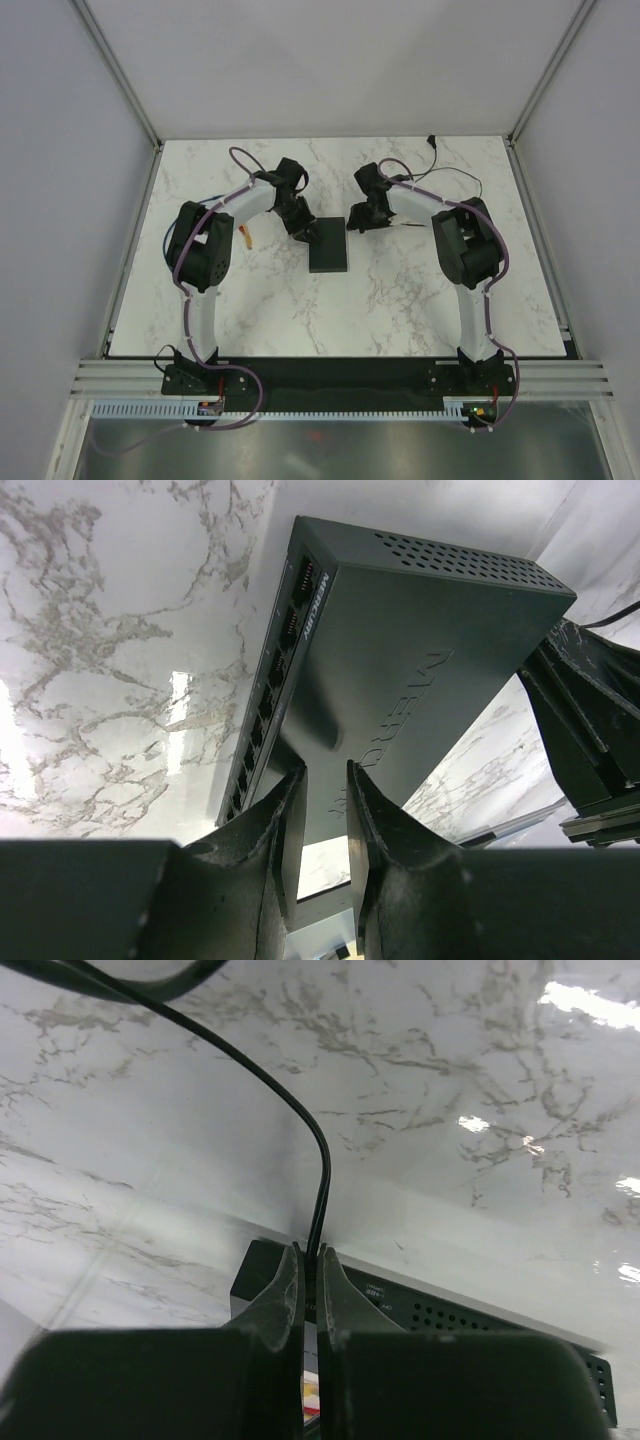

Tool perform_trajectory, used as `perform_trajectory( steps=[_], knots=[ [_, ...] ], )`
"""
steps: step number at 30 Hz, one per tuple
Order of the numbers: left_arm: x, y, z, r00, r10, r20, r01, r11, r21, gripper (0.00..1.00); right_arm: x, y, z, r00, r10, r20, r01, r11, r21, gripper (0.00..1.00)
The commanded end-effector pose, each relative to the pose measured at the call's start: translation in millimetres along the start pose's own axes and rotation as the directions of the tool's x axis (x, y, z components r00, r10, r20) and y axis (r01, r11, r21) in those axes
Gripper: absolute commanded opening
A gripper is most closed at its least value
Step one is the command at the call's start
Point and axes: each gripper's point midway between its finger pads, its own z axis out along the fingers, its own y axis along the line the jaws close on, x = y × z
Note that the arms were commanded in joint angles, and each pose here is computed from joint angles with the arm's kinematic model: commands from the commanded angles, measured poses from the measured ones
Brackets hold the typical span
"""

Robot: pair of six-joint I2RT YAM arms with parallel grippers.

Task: Pull the plug from the switch port

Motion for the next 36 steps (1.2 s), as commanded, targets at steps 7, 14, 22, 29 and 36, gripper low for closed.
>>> perform_trajectory(
  steps=[7,14,22,29,36],
  knots=[
    [20.0,74.1,33.9,0.997,-0.064,-0.039,0.051,0.964,-0.262,0.32,-30.7,7.9,-14.9,0.98,-0.149,0.133,0.147,0.989,0.024,0.0],
    [21.0,74.5,36.6,0.996,-0.077,-0.042,0.064,0.964,-0.26,0.32,2.8,-11.5,-4.1,0.998,-0.055,-0.042,0.057,0.996,0.064,0.0],
    [23.1,75.5,38.7,0.994,-0.096,-0.046,0.08,0.962,-0.261,0.32,-2.1,-12.6,-6.9,0.992,0.115,-0.047,-0.114,0.993,0.025,0.0],
    [24.3,77.8,39.8,0.994,-0.1,-0.048,0.084,0.961,-0.263,0.33,-32.1,13.2,-11.8,0.992,0.004,0.125,-0.001,1.0,-0.027,0.0],
    [23.1,76.6,38.7,0.994,-0.097,-0.046,0.082,0.963,-0.257,0.33,-41.8,10.7,-20.8,0.982,-0.107,0.155,0.105,0.994,0.024,0.0]
  ],
)
